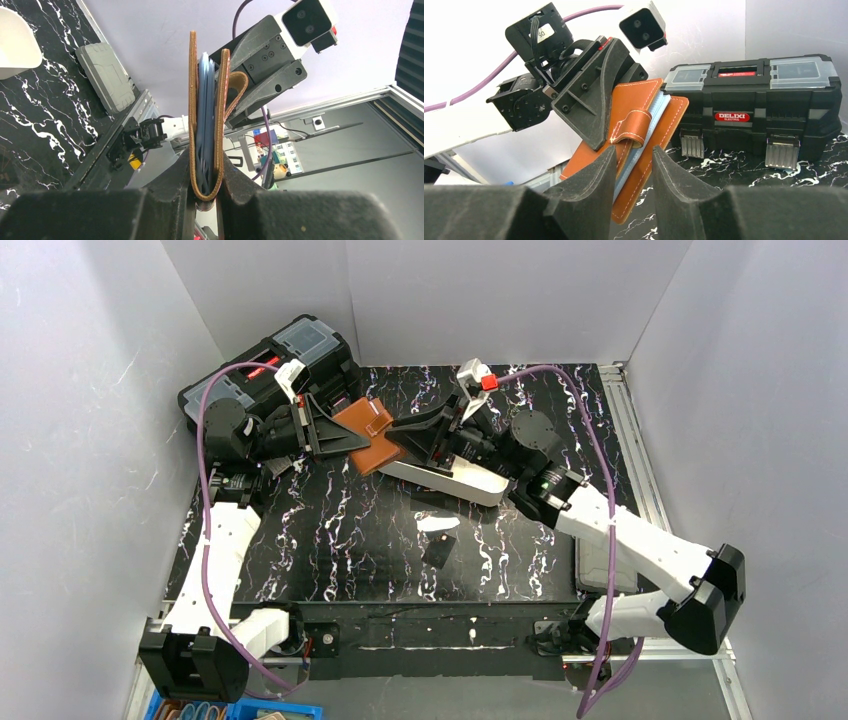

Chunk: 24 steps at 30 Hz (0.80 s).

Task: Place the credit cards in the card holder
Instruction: Close the card holder at the center of the board.

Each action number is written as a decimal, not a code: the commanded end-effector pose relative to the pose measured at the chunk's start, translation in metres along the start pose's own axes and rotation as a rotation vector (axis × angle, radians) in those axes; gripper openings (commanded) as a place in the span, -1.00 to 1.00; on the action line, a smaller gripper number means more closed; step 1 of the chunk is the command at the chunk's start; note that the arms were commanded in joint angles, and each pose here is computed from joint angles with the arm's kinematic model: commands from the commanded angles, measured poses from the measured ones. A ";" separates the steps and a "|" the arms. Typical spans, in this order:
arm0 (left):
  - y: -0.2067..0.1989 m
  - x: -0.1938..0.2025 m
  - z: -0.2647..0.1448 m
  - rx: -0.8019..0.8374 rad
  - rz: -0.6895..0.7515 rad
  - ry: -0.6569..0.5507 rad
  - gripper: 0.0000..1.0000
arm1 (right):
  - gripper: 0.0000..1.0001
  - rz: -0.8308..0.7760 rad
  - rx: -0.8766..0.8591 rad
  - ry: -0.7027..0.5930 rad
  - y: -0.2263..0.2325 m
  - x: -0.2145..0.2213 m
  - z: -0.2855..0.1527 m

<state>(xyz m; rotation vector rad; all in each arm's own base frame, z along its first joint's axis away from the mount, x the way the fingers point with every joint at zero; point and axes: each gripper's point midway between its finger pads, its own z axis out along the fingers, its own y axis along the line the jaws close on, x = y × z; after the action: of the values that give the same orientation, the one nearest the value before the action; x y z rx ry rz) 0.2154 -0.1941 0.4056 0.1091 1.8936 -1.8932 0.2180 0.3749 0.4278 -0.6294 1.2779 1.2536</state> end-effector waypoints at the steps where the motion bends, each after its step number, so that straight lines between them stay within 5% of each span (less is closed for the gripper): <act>1: -0.023 0.007 -0.003 0.030 0.076 0.011 -0.83 | -0.26 0.000 -0.037 -0.071 0.008 -0.025 0.010; 13: -0.027 0.010 -0.003 0.035 0.082 0.019 -0.82 | -0.66 -0.012 -0.002 -0.106 0.001 -0.029 0.009; 17: -0.026 0.010 -0.003 0.035 0.080 0.019 -0.82 | -0.21 -0.015 -0.013 -0.076 0.002 -0.024 0.004; 24: -0.028 0.010 -0.003 0.035 0.084 0.017 -0.82 | -0.07 -0.016 -0.012 -0.066 0.001 -0.017 -0.002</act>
<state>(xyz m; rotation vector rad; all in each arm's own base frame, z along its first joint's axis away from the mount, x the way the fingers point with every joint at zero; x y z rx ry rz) 0.2153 -0.1944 0.4051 0.0974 1.8996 -1.8960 0.2235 0.3781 0.4280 -0.6110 1.2679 1.2681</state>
